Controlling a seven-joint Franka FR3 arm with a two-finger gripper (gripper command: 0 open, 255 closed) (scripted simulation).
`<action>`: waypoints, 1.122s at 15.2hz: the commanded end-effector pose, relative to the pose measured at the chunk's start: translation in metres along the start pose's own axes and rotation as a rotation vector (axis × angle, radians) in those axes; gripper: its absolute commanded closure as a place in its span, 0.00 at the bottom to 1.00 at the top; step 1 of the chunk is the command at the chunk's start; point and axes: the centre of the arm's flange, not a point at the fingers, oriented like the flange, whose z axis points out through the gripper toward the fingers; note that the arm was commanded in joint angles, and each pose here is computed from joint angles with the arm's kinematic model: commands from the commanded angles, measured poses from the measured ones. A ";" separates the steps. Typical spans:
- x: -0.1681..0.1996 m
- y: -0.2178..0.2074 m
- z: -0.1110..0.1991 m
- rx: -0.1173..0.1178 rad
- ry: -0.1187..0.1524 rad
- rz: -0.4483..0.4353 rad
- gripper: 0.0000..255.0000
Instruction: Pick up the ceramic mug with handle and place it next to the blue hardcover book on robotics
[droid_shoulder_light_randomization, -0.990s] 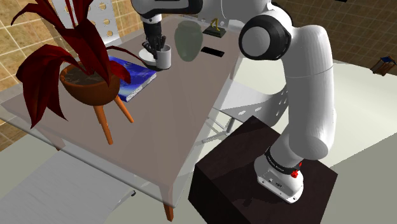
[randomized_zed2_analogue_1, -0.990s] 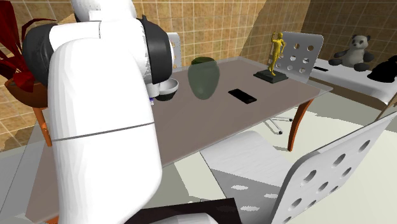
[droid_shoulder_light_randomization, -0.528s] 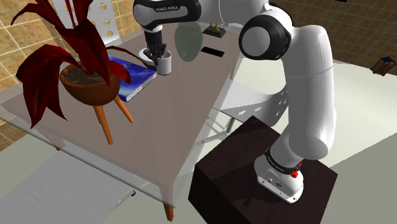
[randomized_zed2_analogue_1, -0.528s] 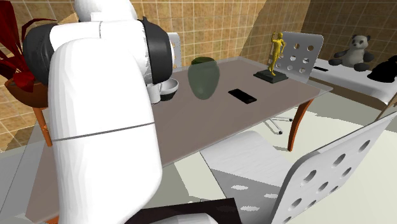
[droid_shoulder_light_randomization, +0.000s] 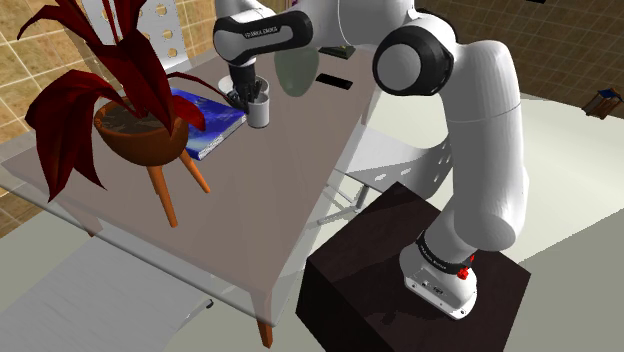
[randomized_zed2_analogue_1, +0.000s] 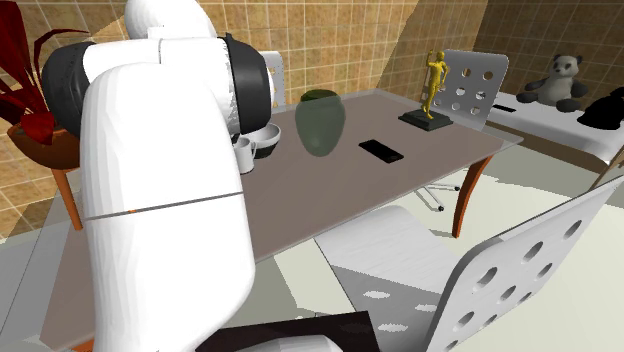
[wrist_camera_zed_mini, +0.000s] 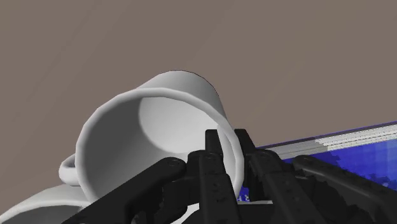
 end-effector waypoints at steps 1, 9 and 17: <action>0.000 0.000 0.011 0.000 0.001 0.000 1.00; 0.000 0.000 0.011 0.000 0.001 0.000 0.00; 0.000 0.000 -0.029 0.000 0.001 0.000 0.00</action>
